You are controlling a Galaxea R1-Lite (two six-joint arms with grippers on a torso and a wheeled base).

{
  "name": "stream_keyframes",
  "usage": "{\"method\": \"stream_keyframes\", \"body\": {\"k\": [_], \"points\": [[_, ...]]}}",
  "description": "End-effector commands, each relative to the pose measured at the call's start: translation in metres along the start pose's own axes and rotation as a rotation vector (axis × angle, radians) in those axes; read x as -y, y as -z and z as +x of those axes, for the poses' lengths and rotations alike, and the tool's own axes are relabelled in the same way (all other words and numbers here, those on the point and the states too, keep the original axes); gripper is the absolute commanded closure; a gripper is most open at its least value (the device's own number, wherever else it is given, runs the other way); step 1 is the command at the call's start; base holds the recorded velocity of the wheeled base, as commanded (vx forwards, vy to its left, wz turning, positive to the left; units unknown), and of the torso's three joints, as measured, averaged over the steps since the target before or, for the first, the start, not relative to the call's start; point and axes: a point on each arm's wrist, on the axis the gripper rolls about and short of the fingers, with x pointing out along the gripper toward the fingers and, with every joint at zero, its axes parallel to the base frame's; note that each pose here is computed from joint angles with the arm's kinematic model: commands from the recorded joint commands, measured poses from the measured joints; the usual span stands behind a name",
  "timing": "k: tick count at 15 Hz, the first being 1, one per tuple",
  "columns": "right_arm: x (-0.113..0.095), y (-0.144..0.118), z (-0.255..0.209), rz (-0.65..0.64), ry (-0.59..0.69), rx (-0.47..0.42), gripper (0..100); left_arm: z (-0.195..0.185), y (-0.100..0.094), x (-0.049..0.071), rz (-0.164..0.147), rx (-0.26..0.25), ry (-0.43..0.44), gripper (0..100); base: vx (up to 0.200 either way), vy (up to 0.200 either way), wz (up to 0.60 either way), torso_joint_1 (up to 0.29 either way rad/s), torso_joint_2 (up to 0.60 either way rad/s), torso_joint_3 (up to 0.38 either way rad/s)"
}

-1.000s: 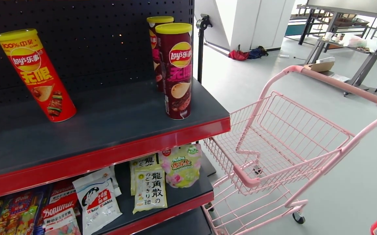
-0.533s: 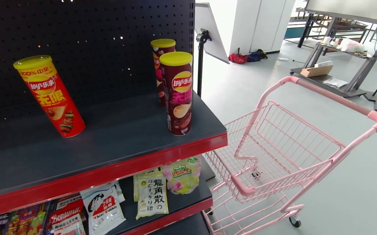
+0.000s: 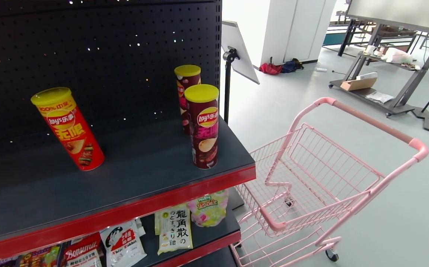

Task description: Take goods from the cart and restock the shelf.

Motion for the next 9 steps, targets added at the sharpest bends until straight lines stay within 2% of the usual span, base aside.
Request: {"method": "stream_keyframes", "body": {"k": [1,5,7,9], "points": [[0.000,0.000,0.002,-0.004,-0.002,-0.011,100,0.000,0.000,0.000,0.000,-0.001,0.000,0,0.000,0.000,0.00,0.163,-0.37,-0.212],[-0.001,-0.008,0.011,-0.019,-0.007,-0.010,100,0.000,0.000,0.000,0.000,-0.001,-0.003,0,0.000,0.000,0.00,0.156,-0.36,-0.210],[-0.001,-0.008,0.014,-0.075,0.000,0.001,100,0.000,0.000,0.000,0.000,-0.001,0.000,0,0.000,0.000,0.00,0.102,-0.24,-0.137],[-0.002,0.000,0.015,-0.089,0.000,-0.010,100,0.000,0.000,0.000,-0.002,-0.001,-0.001,0,0.000,0.000,0.60,0.027,-0.04,-0.029]]}}
